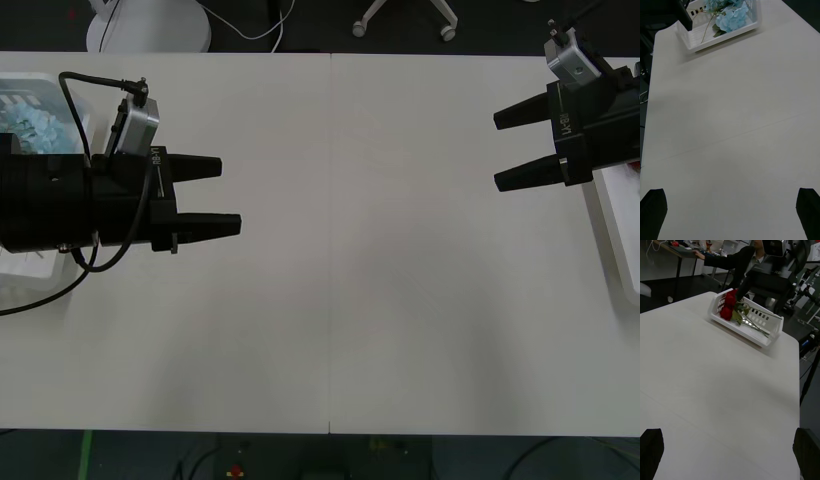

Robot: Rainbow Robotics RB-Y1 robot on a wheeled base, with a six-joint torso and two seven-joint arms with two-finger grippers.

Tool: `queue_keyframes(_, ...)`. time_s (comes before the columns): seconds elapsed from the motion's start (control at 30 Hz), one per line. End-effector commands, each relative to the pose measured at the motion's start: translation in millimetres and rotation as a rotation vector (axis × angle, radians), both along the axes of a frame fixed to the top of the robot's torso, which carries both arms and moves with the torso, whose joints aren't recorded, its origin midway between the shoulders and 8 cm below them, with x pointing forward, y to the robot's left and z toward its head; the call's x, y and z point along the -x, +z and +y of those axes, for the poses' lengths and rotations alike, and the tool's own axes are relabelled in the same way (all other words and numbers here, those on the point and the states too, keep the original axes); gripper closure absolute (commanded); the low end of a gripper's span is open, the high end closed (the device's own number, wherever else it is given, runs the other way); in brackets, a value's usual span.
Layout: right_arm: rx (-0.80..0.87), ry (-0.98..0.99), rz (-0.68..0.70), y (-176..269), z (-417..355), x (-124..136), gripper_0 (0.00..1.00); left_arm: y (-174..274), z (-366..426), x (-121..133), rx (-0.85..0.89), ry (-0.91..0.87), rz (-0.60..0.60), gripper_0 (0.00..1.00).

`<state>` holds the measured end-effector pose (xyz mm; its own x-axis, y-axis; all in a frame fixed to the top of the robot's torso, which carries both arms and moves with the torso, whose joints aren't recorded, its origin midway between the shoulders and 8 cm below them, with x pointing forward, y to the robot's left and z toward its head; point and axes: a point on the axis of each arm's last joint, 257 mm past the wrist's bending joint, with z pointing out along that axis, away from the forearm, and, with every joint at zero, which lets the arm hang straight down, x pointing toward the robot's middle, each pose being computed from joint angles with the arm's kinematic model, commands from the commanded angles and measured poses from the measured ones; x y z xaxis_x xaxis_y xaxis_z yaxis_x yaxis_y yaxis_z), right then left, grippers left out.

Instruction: Put the red flowers into the right box and the blue flowers into the left box

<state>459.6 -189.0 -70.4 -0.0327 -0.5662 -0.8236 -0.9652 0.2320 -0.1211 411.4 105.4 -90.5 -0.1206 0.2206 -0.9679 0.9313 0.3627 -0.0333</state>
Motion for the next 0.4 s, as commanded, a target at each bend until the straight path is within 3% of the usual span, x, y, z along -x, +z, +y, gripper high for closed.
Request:
queue_keyframes(0.03,-0.003,0.024,-0.044,12.5,5.0,1.2,0.00,29.7,10.8,-16.6,-0.001,0.035,-0.059,0.00)
queue_keyframes(0.4,-0.003,0.024,-0.044,12.5,5.0,1.2,0.00,29.0,11.8,-17.6,-0.003,0.037,-0.060,0.00)
